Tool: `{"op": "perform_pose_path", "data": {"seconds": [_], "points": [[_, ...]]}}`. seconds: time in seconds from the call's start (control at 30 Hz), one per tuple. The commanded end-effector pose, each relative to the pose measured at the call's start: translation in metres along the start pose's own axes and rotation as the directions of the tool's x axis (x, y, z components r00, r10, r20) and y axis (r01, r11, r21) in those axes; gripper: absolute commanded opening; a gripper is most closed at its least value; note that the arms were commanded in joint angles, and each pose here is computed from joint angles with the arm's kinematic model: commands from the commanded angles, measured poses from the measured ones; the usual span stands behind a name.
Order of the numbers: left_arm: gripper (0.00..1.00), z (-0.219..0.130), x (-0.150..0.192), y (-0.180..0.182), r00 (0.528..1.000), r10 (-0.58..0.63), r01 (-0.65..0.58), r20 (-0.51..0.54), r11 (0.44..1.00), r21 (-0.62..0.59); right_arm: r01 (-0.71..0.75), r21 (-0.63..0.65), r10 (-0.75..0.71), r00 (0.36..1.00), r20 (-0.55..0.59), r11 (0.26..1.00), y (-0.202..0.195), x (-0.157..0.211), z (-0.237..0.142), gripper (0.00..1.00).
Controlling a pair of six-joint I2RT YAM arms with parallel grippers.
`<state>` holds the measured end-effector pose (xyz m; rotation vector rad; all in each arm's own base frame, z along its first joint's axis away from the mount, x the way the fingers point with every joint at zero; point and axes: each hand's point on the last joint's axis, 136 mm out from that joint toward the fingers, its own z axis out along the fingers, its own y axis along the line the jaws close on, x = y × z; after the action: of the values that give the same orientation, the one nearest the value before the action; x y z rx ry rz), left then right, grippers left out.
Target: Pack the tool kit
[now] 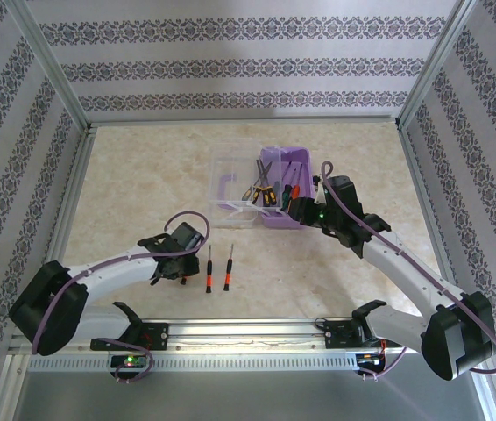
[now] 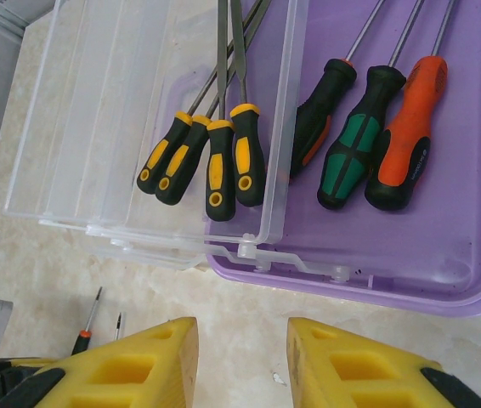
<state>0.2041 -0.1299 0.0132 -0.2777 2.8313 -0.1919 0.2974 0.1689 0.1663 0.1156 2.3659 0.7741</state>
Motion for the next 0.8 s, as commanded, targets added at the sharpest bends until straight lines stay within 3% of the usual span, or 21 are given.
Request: {"op": "perform_pose_path", "data": {"seconds": [0.0,0.27,0.5,0.67,0.77], "points": [[0.18,0.011,0.006,0.011,0.999,0.006,-0.008,-0.032,0.999,-0.046,0.007,-0.029,-0.007,1.0,0.021,1.0,0.012,-0.007,-0.009,0.35],[0.09,0.005,0.003,0.011,1.0,0.014,-0.015,-0.023,0.999,-0.047,0.009,-0.027,-0.008,0.999,0.036,1.0,0.012,-0.01,-0.014,0.35],[0.08,-0.029,-0.017,0.008,0.997,0.047,-0.045,0.057,0.998,-0.044,-0.035,-0.082,0.036,0.999,0.012,0.996,0.016,-0.002,-0.005,0.37],[0.08,-0.055,-0.032,0.001,0.992,0.069,-0.067,0.109,0.998,-0.021,-0.067,-0.191,0.054,0.996,-0.069,0.979,0.034,0.028,0.015,0.53],[0.08,-0.072,-0.043,-0.009,0.987,0.087,-0.088,0.133,0.996,0.003,-0.046,-0.207,0.032,0.997,-0.074,0.977,0.039,0.038,0.019,0.75]]}}
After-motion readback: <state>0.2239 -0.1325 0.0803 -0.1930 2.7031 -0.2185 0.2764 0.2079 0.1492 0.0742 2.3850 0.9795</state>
